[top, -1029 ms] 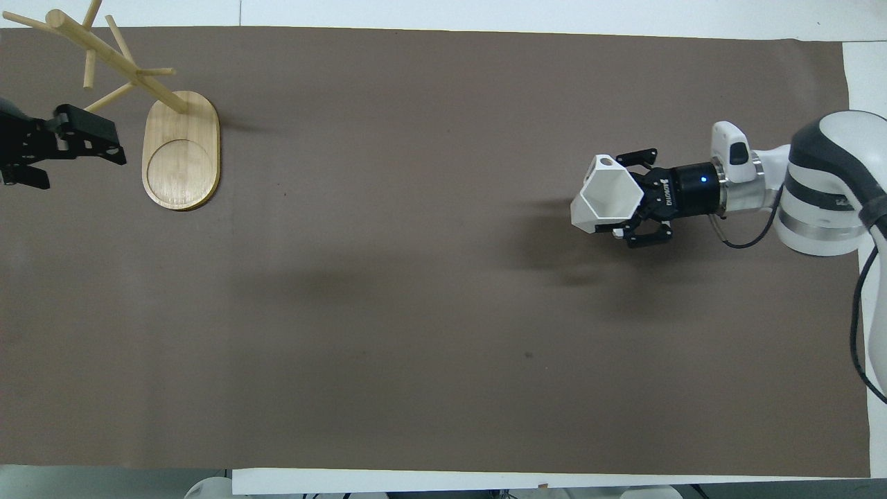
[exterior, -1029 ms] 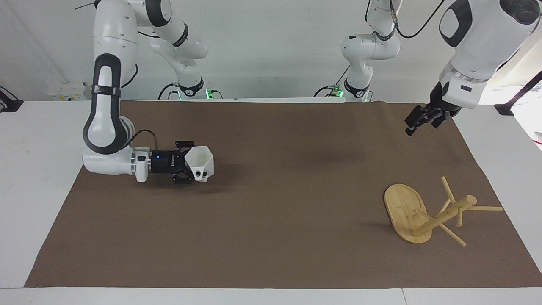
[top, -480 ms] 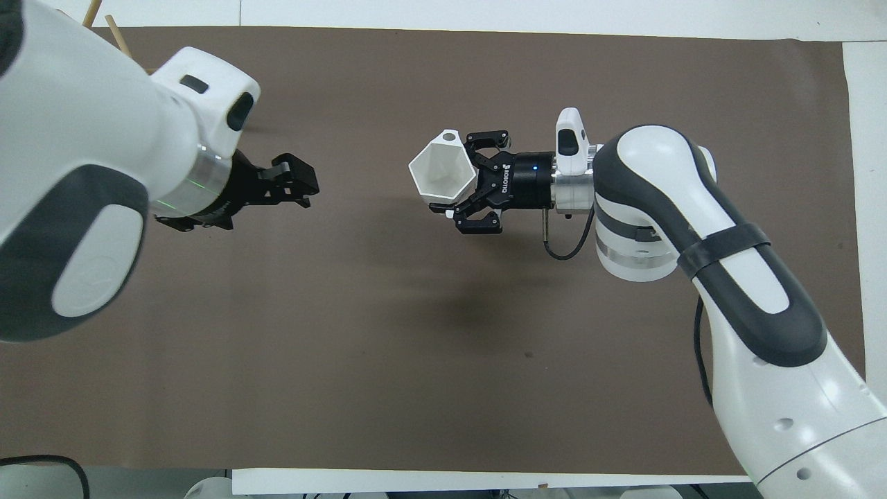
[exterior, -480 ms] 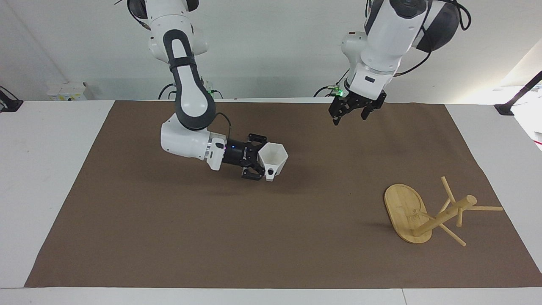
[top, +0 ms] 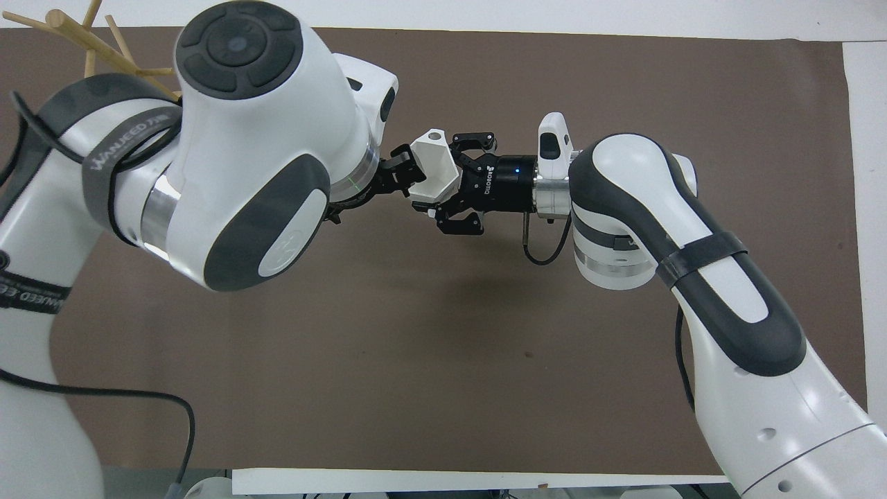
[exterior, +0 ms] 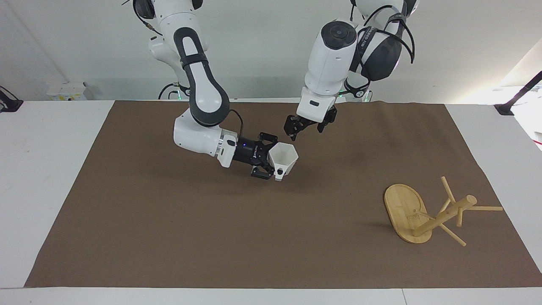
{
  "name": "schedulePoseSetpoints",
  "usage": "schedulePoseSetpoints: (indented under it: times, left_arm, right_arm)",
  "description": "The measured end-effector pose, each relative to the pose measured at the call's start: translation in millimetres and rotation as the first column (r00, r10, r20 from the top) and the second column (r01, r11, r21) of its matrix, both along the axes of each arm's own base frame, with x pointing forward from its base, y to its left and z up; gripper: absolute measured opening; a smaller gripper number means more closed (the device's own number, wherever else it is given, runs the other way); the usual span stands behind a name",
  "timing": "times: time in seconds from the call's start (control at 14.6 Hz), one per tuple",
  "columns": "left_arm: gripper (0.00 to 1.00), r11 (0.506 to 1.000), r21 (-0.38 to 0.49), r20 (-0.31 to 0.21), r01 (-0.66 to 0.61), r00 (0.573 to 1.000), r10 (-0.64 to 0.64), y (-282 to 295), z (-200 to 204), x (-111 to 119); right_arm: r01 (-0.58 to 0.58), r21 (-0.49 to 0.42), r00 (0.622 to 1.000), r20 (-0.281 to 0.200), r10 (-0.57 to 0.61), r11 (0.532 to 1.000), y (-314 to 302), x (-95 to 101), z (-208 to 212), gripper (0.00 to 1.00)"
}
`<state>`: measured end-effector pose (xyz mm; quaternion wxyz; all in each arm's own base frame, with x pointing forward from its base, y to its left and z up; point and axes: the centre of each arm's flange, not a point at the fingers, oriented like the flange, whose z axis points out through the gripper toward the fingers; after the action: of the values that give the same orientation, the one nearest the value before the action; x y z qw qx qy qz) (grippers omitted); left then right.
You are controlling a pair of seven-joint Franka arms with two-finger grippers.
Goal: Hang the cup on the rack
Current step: 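Carry the mug with the right gripper while the left gripper approaches it, then grasp the mug with the left gripper and open the right gripper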
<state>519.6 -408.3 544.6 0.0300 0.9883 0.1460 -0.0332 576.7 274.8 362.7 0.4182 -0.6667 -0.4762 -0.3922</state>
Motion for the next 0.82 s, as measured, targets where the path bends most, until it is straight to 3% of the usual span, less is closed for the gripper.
schedulePoseSetpoints:
  times: [0.34, 0.48, 0.82]
  left_arm:
    - [0.95, 0.999, -0.027, 0.008, -0.046, 0.999, 0.047, -10.9, -8.8, 16.5]
    - [0.68, 0.996, -0.061, -0.01, -0.058, 0.998, 0.058, -14.1, -10.2, 16.1]
    - [0.11, 0.997, -0.043, -0.026, -0.058, 0.998, 0.057, -16.4, -34.4, 14.7]
  right_arm:
    - [0.007, -0.011, 1.0, 0.002, -0.007, 1.0, 5.1, -1.6, 0.1, 0.8]
    - [0.007, -0.012, 1.0, 0.002, -0.007, 1.0, 4.9, -1.5, 0.1, 0.8]
    - [0.015, -0.015, 1.0, 0.002, -0.015, 1.0, 2.1, -0.2, -0.6, 0.8]
